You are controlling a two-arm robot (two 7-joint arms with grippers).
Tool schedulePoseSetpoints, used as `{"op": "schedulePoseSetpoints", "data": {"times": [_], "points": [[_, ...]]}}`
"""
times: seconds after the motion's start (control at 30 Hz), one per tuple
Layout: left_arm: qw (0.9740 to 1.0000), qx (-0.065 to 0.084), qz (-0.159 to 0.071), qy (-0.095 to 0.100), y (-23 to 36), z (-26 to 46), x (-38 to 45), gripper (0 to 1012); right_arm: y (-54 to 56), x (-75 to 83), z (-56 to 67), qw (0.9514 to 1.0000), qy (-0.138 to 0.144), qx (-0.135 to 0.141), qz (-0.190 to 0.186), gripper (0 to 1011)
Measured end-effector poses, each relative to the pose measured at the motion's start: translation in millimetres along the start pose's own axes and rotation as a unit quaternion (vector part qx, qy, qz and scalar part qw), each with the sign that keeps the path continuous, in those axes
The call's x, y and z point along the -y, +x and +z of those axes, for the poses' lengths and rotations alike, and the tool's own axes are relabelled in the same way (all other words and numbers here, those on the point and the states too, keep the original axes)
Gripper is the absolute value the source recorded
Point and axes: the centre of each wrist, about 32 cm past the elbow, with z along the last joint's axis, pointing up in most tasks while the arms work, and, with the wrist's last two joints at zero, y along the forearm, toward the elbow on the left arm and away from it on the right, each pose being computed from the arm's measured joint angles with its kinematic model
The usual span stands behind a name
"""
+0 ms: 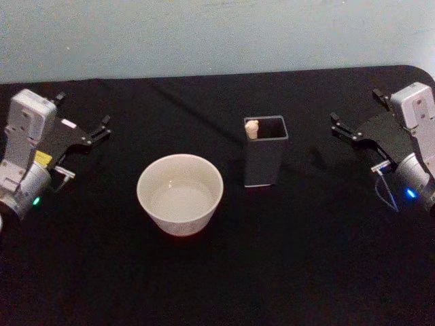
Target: Pick up the stirring spoon with one hand, stir inside the cup, then place it back in its original position.
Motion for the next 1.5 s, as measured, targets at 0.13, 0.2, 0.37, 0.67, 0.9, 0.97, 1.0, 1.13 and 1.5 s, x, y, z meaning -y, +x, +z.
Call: {"op": "schedulePoseSetpoints", "data": {"times": [0.13, 0.2, 0.37, 0.67, 0.9, 0.97, 1.0, 1.13, 1.5], "points": [[1.0000, 0.000, 0.000, 0.000, 0.0, 0.0, 0.0, 1001, 0.0, 0.0, 0.0, 1.0000, 0.000, 0.000, 0.000, 1002], [1.0000, 0.000, 0.000, 0.000, 0.0, 0.0, 0.0, 1001, 0.0, 0.0, 0.0, 1.0000, 0.000, 0.000, 0.000, 1000], [1.0000, 0.000, 0.000, 0.000, 0.0, 0.0, 0.0, 1001, 0.0, 0.0, 0.0, 1.0000, 0.000, 0.000, 0.000, 1002], [1.0000, 0.000, 0.000, 0.000, 0.0, 0.0, 0.0, 1001, 0.0, 0.0, 0.0, 1.0000, 0.000, 0.000, 0.000, 1000], [1.0000, 0.000, 0.000, 0.000, 0.0, 0.0, 0.0, 1001, 0.0, 0.0, 0.0, 1.0000, 0.000, 0.000, 0.000, 1000], [1.0000, 0.000, 0.000, 0.000, 0.0, 0.0, 0.0, 1001, 0.0, 0.0, 0.0, 1.0000, 0.000, 0.000, 0.000, 1002], [1.0000, 0.000, 0.000, 0.000, 0.0, 0.0, 0.0, 1001, 0.0, 0.0, 0.0, 1.0000, 0.000, 0.000, 0.000, 1000], [1.0000, 0.000, 0.000, 0.000, 0.0, 0.0, 0.0, 1001, 0.0, 0.0, 0.0, 1.0000, 0.000, 0.000, 0.000, 1000], [1.0000, 0.000, 0.000, 0.000, 0.0, 0.0, 0.0, 1001, 0.3, 0.4, 0.1, 1.0000, 0.000, -0.001, 0.000, 1002]]}}
